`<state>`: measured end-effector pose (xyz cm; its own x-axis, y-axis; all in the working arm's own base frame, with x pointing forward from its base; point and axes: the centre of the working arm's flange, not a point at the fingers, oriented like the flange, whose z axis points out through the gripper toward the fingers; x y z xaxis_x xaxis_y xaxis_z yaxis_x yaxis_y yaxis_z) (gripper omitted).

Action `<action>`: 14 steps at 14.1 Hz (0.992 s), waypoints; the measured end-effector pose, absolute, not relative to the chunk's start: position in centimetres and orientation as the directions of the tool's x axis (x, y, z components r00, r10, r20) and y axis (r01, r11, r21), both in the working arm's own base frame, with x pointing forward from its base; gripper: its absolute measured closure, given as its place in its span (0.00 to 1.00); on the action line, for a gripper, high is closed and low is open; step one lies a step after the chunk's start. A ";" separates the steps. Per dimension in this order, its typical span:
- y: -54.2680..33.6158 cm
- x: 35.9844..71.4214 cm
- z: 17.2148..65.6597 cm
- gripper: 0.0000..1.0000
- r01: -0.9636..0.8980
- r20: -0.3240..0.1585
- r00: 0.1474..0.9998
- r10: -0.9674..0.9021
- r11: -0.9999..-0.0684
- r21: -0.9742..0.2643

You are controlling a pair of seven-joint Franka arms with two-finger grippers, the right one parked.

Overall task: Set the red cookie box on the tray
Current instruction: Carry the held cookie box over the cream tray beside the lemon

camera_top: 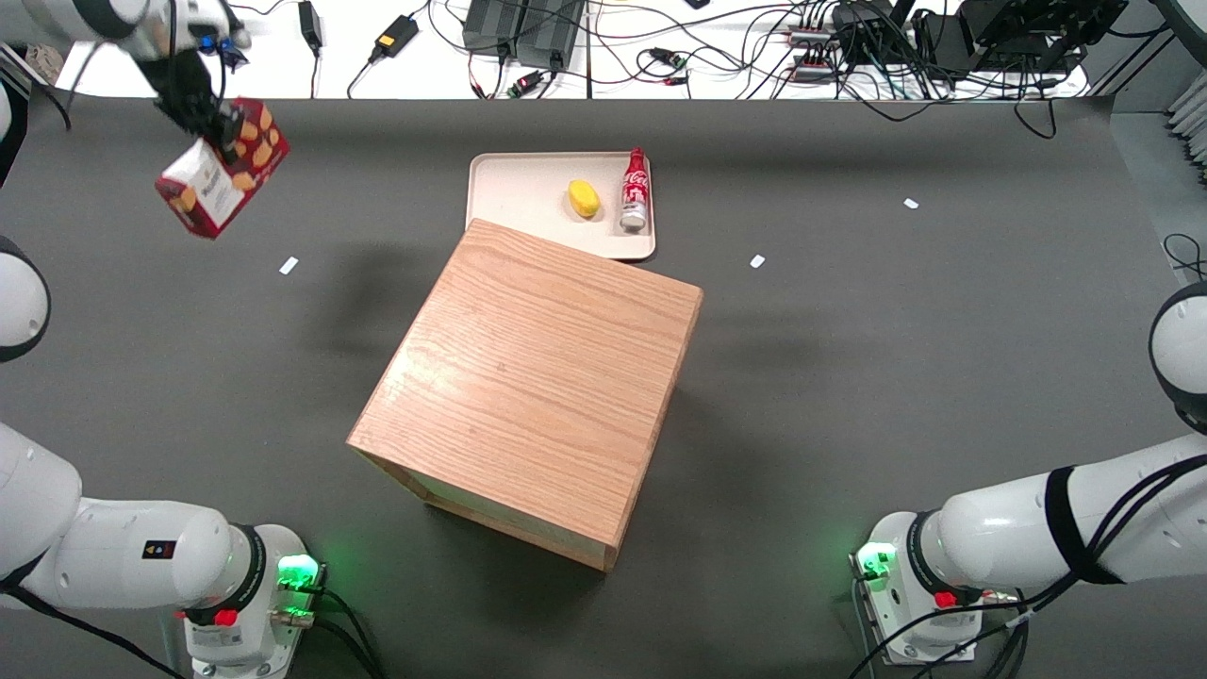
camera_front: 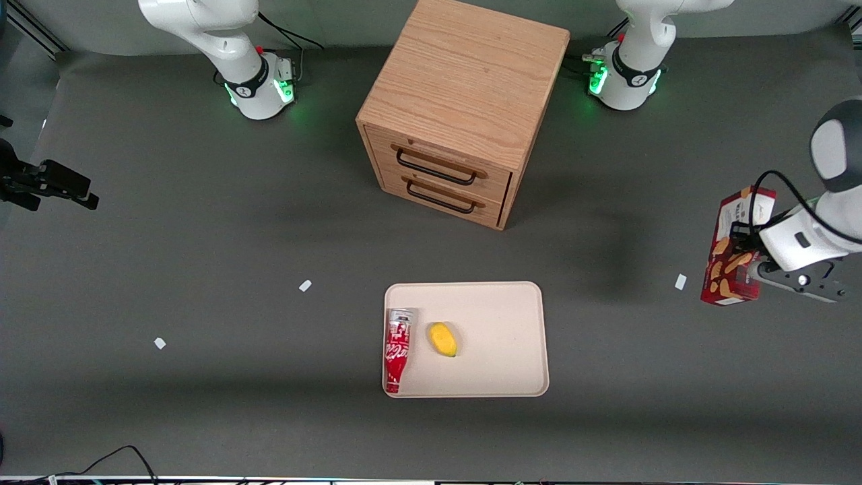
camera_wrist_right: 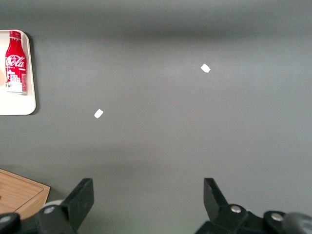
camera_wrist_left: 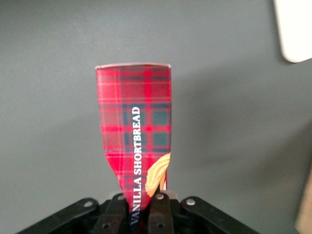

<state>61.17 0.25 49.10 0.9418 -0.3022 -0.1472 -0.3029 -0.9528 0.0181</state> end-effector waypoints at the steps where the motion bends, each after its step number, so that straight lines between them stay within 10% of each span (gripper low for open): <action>1: -2.0 61.4 51.4 0.89 -0.279 -0.145 0.950 -0.278 -0.960 0.015; 5: -11.2 63.1 53.8 0.89 -0.168 -0.123 0.978 -0.168 -0.986 0.015; 14: -26.1 69.3 40.9 0.89 0.027 -0.070 0.997 0.021 -0.996 0.087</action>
<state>69.26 -26.07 40.86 0.9973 0.0214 -0.0699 0.0275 -0.9959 0.0866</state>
